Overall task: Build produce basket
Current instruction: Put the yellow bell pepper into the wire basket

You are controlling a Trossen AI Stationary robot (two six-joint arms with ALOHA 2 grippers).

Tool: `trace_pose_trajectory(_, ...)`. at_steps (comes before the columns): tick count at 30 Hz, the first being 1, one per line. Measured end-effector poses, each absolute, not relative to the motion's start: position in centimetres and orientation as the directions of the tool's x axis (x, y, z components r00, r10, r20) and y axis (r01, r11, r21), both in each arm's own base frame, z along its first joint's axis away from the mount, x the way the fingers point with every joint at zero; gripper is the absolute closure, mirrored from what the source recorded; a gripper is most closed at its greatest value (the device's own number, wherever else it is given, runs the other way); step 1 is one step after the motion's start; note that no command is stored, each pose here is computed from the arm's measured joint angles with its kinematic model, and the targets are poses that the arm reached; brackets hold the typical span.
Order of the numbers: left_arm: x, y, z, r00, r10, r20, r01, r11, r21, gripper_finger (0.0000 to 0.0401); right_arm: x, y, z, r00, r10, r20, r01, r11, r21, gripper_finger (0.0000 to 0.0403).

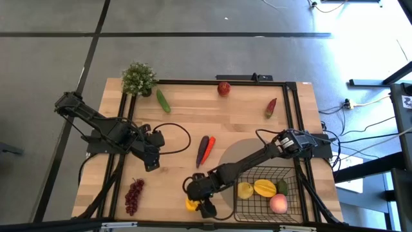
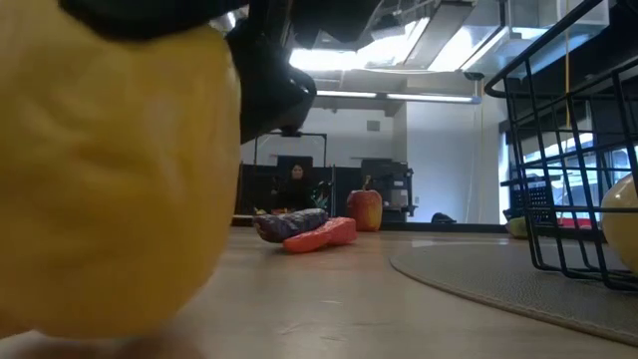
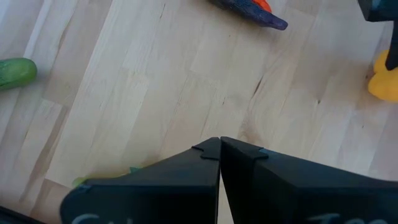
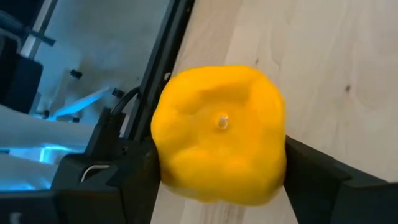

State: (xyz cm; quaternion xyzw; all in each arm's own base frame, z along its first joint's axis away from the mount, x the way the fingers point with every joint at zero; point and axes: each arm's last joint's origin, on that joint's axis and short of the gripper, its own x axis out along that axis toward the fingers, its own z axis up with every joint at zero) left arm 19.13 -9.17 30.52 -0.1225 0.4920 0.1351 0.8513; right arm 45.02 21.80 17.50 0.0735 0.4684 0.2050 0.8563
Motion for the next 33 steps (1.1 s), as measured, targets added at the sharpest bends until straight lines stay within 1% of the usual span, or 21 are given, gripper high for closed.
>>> trace_pose_trajectory(7, 19.1, -9.2, 30.5, 0.479, 0.109, -0.871, -0.351, 0.933, -0.076, 0.0401, 45.0, 21.5, 18.1, 0.504, 0.384, -0.774, -0.191, 0.923, 0.333, 0.0139)
trace_pose_trajectory(13, 19.1, -9.2, 30.5, 0.479, 0.110, -0.871, -0.351, 0.933, -0.075, 0.0401, 44.4, 21.2, 18.5, 0.467, 0.364, -0.806, -0.151, 0.931, 0.332, 0.0140)
trace_pose_trajectory(20, 19.1, -9.2, 30.5, 0.480, 0.109, -0.871, -0.350, 0.933, -0.076, 0.0401, 43.4, 19.3, 21.4, 0.447, 0.327, -0.833, -0.139, 0.945, 0.297, 0.0138)
trace_pose_trajectory(26, 19.1, -9.2, 30.5, 0.480, 0.109, -0.870, -0.350, 0.934, -0.076, 0.0401, 42.5, 16.9, 23.7, 0.436, 0.255, -0.863, -0.124, 0.967, 0.223, 0.0138)
trace_pose_trajectory(33, 19.1, -9.2, 30.5, 0.481, 0.109, -0.870, -0.350, 0.933, -0.077, 0.0401, 41.8, 15.2, 25.8, 0.445, 0.236, -0.864, -0.112, 0.972, 0.209, 0.0138)
